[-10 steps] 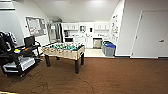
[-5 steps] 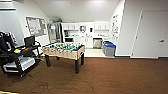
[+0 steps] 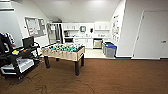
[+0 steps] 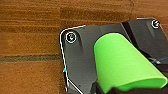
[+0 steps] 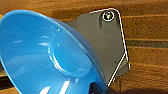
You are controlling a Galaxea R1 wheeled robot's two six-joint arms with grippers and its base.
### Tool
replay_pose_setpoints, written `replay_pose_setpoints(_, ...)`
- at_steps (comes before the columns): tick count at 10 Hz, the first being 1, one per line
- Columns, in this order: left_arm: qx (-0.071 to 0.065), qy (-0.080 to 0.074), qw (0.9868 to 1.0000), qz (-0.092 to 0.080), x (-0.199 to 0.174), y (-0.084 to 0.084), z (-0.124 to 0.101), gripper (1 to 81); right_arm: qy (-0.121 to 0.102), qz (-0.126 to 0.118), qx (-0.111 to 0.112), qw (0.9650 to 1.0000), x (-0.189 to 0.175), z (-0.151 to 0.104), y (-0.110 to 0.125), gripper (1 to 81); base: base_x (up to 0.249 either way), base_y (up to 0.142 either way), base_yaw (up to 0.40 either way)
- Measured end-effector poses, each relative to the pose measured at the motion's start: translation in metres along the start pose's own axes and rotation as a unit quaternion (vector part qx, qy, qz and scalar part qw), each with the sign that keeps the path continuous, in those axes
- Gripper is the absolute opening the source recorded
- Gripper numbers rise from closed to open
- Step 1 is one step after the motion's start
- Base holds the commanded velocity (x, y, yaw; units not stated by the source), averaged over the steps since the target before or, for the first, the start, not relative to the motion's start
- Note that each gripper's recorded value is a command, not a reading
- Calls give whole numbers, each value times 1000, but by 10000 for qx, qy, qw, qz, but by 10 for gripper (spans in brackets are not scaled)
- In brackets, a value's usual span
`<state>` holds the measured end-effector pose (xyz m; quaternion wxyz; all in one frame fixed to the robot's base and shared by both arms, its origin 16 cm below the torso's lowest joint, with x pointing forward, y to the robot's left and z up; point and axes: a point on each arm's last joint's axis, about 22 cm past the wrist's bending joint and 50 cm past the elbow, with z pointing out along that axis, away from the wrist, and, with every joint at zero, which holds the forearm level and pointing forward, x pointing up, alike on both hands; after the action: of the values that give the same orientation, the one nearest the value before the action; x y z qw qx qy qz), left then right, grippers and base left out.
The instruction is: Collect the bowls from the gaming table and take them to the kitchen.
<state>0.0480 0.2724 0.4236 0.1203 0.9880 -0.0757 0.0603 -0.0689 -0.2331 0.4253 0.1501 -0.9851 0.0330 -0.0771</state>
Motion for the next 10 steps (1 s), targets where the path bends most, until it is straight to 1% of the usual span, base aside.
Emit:
replay_pose_setpoints(1,-26,-90,10000,-16,-13,5,0,10,-100,15,-19,9999,-13,-2,2,10,168,-74,0)
replay_pose_setpoints(2,-18,-216,9998,-37,-29,5,-1,10,-221,25,-23,9998,-29,-4,2,10,168,-84,0)
replay_pose_setpoints(3,14,-232,9997,-34,-29,0,-2,10,-227,24,-1,9997,-27,-3,-2,10,168,-86,0)
replay_pose_setpoints(4,14,-164,9999,-22,-20,0,-1,10,-156,13,3,9999,-19,-2,-2,10,168,-85,0)
replay_pose_setpoints(5,-13,-110,9999,-16,-14,3,0,10,-115,4,-16,9999,-15,-2,1,10,168,-86,0)
replay_pose_setpoints(6,-30,-120,9999,-19,-15,6,1,10,-130,2,-39,9999,-16,-3,4,10,168,-86,0)
replay_pose_setpoints(10,-20,-143,9999,-23,-19,5,0,10,-134,6,-24,9999,-18,-2,1,10,168,-86,0)
